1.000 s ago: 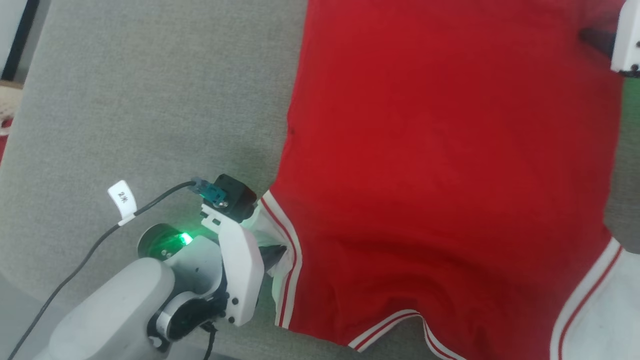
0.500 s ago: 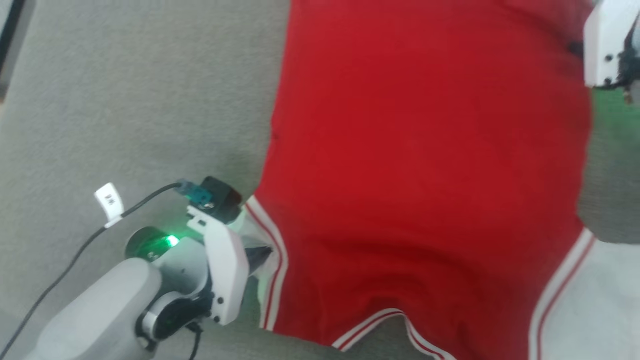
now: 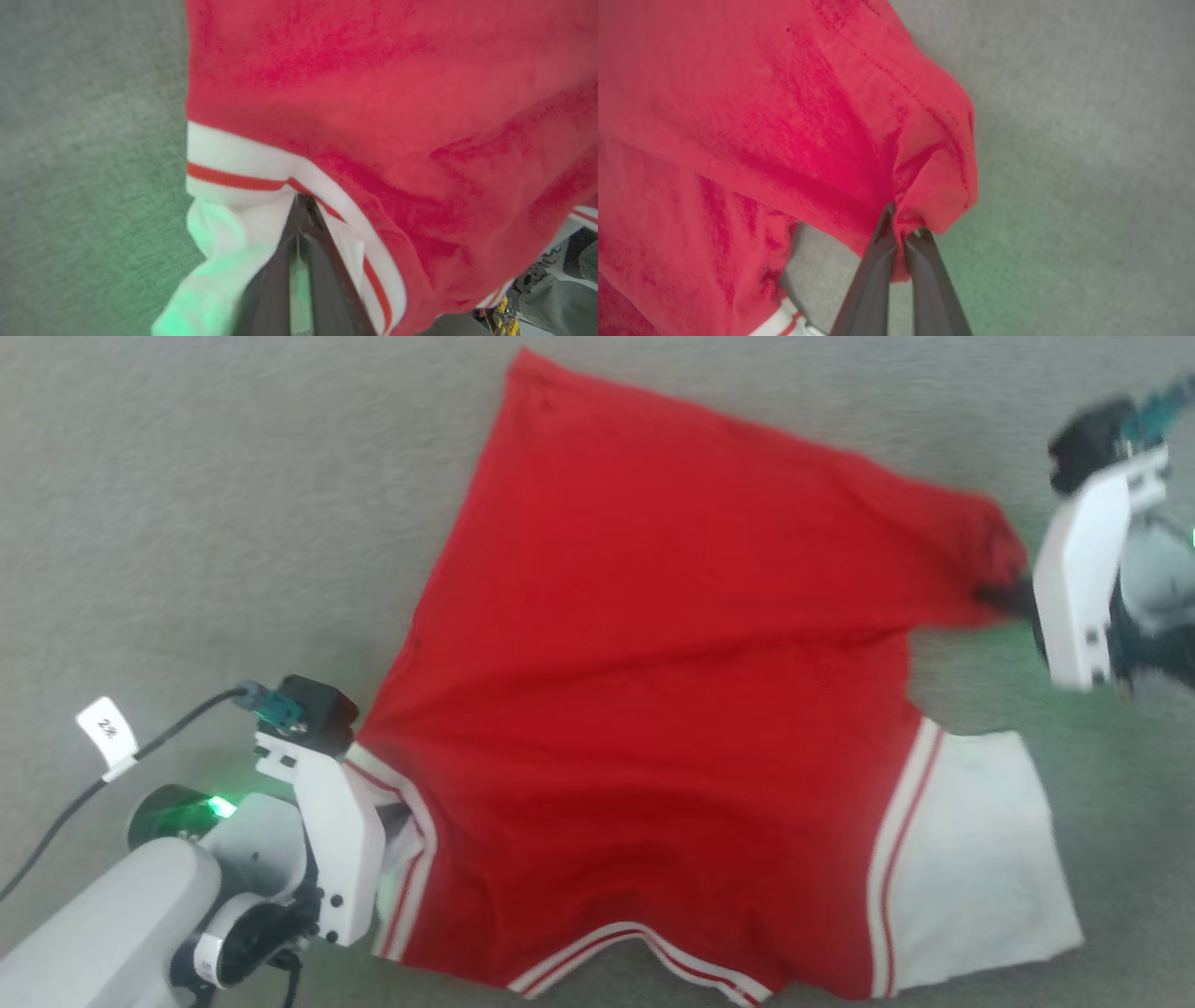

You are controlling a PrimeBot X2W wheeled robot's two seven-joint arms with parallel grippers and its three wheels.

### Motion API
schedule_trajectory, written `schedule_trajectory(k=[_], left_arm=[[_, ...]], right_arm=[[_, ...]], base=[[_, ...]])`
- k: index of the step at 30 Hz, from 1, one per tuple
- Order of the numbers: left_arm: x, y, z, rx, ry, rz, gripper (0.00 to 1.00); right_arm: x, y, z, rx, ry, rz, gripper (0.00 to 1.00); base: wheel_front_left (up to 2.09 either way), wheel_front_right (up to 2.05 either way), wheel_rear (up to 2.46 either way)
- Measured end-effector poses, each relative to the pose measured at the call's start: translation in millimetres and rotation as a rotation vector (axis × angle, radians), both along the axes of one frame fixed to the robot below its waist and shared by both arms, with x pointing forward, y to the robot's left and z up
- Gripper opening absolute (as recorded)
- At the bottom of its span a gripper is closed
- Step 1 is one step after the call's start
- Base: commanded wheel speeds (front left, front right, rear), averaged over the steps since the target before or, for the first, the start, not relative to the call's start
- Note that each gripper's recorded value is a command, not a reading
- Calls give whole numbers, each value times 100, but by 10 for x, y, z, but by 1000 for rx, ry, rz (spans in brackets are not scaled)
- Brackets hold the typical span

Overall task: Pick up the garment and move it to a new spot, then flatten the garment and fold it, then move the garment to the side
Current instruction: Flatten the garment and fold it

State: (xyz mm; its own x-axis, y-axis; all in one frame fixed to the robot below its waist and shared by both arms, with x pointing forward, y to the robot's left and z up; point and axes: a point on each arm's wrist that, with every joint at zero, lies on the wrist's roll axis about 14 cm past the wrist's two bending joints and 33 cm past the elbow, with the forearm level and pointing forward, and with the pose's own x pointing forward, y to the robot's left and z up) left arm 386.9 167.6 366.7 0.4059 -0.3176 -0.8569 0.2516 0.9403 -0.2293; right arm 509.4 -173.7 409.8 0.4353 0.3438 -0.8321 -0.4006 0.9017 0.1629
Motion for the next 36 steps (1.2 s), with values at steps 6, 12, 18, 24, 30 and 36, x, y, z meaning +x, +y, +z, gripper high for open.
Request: schedule_trajectory(k=[6,12,18,24,30,36], left_arm=[[115,-122,76,2,-23,-43,0],[182,-209,77,-4,-22,-68,0],[217,-241,51,-10,-19,-79,0],[209,-235,72,-10,-25,-76,0],[177,-232,122,-18,-42,-64,0],[119,-228,141,-31,-51,-49,0]], right_arm=[[-692,-195,-129,34,97,-18,0],[-1097,-333,-319,79,155,-114,0],[-1137,-324,-467,93,121,-203,100],[-1113,-267,-360,92,77,-203,100],[-852,-376,100,50,-76,-195,100],[-443,-17,633,80,-268,-93,100]], base=[[0,0,0],[0,0,0],[0,0,0],[0,0,0],[0,0,0],[0,0,0]])
